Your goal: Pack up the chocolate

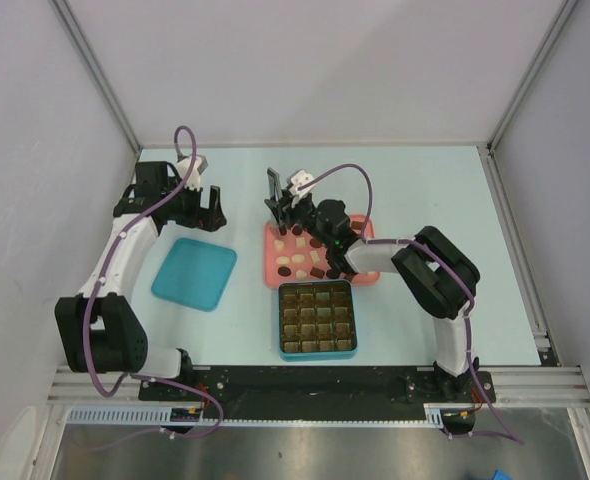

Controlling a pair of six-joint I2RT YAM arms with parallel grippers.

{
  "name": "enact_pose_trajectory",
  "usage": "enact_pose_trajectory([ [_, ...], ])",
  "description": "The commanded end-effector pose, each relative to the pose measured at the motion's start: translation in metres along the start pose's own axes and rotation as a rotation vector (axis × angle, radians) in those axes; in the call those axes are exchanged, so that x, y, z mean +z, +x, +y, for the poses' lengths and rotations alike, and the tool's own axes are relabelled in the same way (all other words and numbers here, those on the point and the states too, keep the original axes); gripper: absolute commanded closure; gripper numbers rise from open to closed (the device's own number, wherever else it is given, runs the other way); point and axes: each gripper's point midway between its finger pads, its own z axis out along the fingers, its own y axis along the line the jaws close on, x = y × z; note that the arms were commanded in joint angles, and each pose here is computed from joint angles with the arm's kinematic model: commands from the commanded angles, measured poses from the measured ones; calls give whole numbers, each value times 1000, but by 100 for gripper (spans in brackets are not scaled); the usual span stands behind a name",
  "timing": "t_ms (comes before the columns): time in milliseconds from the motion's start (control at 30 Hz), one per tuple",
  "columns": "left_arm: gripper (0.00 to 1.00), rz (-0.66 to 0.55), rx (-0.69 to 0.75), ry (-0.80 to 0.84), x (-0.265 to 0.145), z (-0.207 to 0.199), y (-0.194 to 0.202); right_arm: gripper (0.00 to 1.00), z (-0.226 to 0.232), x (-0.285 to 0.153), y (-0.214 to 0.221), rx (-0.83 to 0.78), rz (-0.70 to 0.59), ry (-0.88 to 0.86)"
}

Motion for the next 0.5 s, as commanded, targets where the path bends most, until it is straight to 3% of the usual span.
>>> enact_pose_trajectory([
  [0, 0, -64, 32, 13, -10, -6, -14, 53, -9, 9, -24, -24, -92, 15],
  [167, 0, -95, 54, -9, 4, -11, -35, 53, -8, 9, -37, -27, -125, 8],
  [367, 0, -188, 48, -88, 21, -3, -111, 53, -6, 9, -39, -40, -131, 5],
  [467, 0, -179, 10, -135, 41, 10, -125, 53, -6, 9, -38, -41, -131, 5],
])
